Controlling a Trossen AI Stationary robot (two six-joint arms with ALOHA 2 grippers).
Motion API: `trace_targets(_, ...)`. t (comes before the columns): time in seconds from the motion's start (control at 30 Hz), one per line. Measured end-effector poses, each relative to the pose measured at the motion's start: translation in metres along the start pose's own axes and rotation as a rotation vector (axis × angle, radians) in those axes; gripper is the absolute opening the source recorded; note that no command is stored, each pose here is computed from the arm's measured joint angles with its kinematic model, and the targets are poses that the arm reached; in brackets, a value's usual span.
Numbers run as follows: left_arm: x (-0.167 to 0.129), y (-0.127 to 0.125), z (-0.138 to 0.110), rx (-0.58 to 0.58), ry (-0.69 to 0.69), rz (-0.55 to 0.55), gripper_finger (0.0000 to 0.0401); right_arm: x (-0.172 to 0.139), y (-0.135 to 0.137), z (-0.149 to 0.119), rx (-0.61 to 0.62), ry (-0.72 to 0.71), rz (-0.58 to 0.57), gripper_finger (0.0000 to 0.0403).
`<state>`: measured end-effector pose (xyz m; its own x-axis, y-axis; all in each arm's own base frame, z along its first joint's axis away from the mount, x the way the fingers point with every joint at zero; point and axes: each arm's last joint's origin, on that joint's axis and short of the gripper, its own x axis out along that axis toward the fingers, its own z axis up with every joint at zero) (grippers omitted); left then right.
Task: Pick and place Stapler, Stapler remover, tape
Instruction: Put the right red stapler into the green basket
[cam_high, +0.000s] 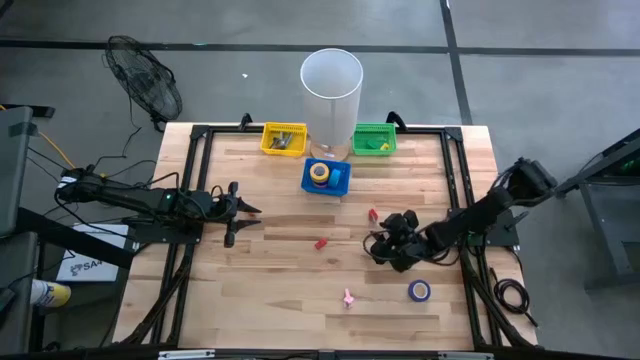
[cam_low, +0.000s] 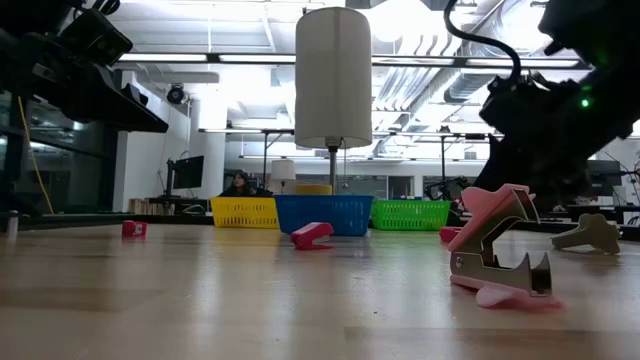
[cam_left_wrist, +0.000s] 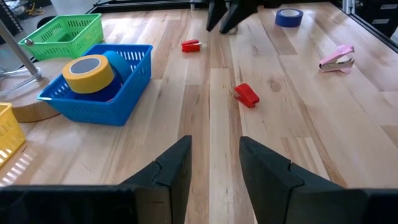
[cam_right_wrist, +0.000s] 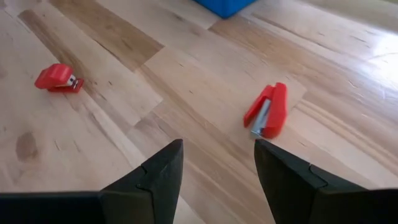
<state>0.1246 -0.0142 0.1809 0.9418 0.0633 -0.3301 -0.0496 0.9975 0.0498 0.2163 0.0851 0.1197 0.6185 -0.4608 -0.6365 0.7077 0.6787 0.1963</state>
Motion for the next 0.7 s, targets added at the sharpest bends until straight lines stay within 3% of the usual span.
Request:
trace_targets(0.37, 0.000, 0.000, -0.001, 0.001, 0.005, 0.000, 0.0131, 0.025, 0.003, -0.027, -0.002, -0.048, -0.057, 0.0190)
trace_targets(0.7, 0.000, 0.000, 0.000, 0.001, 0.005, 0.000, 0.0131, 0.031, 0.001, -0.033, -0.012, -0.076, -0.101, 0.0173)
